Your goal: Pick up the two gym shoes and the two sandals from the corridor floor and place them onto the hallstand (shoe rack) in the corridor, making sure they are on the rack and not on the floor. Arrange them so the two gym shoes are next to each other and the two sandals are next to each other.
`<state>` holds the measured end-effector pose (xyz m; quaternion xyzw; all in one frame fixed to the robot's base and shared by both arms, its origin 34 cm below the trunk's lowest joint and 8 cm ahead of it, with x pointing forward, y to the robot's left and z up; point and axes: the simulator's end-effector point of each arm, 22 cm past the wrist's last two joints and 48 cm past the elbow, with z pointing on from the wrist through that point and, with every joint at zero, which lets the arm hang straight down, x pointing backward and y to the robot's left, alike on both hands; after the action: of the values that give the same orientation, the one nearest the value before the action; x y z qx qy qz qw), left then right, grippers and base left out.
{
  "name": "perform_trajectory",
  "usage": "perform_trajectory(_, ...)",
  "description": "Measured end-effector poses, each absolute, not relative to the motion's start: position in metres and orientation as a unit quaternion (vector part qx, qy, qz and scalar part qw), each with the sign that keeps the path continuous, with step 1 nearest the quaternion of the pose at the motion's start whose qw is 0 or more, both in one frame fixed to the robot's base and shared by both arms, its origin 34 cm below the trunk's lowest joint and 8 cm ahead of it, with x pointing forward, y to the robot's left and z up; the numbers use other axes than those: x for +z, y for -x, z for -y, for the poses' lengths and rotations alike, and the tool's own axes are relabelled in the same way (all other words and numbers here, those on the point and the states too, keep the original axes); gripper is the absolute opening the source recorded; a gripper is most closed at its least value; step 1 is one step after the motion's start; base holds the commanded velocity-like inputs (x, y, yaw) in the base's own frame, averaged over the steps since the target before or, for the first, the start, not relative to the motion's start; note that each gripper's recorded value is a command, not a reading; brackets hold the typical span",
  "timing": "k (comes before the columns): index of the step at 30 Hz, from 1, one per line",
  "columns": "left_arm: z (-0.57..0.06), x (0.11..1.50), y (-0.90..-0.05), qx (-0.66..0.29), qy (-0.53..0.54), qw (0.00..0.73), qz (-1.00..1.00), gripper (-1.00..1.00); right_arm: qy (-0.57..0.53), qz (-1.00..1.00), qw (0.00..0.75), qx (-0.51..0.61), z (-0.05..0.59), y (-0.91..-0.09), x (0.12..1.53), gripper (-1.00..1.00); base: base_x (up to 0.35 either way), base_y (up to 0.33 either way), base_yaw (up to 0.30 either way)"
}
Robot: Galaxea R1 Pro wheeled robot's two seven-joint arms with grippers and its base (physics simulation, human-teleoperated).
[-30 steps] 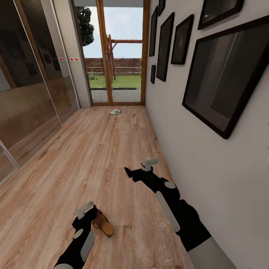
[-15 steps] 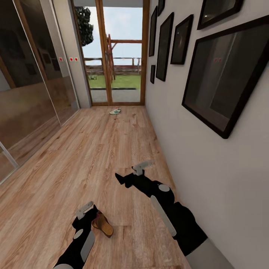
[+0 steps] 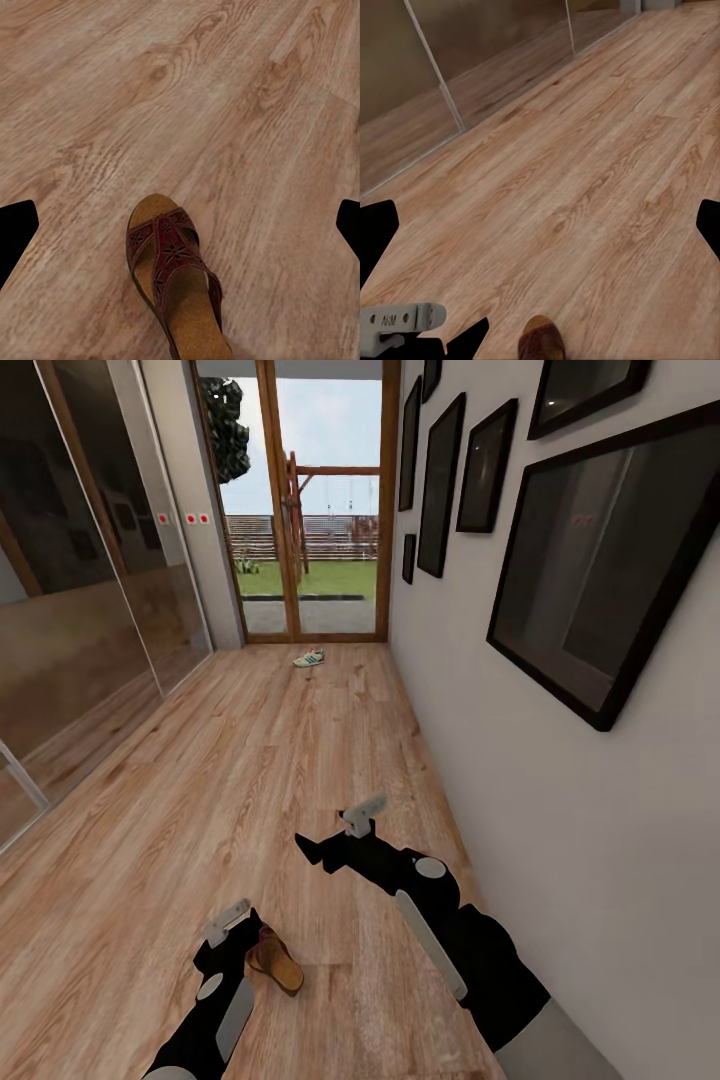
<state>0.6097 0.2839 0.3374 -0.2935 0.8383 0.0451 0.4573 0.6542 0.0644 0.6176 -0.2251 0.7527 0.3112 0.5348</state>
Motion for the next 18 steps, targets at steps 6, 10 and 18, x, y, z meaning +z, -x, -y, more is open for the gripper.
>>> perform_trajectory(6,-0.2839,0.3377,-0.6097,0.045,0.294,0.457,-0.838,1.00,0.225,-0.753,0.535,0.311,-0.0646,-0.6539,0.6178,1.00,0.219,0.000,0.000)
perform_trajectory(10,-0.2844,0.3376,-0.6097,0.045,0.293,0.457,-0.838,1.00,0.225,-0.753,0.534,0.311,-0.0646,-0.6539,0.6173,1.00,0.196,0.000,0.000)
perform_trajectory(18,-0.2850,0.3377,-0.6099,0.046,0.293,0.458,-0.838,1.00,0.225,-0.754,0.533,0.311,-0.0645,-0.6540,0.6155,1.00,0.016,0.000,0.000)
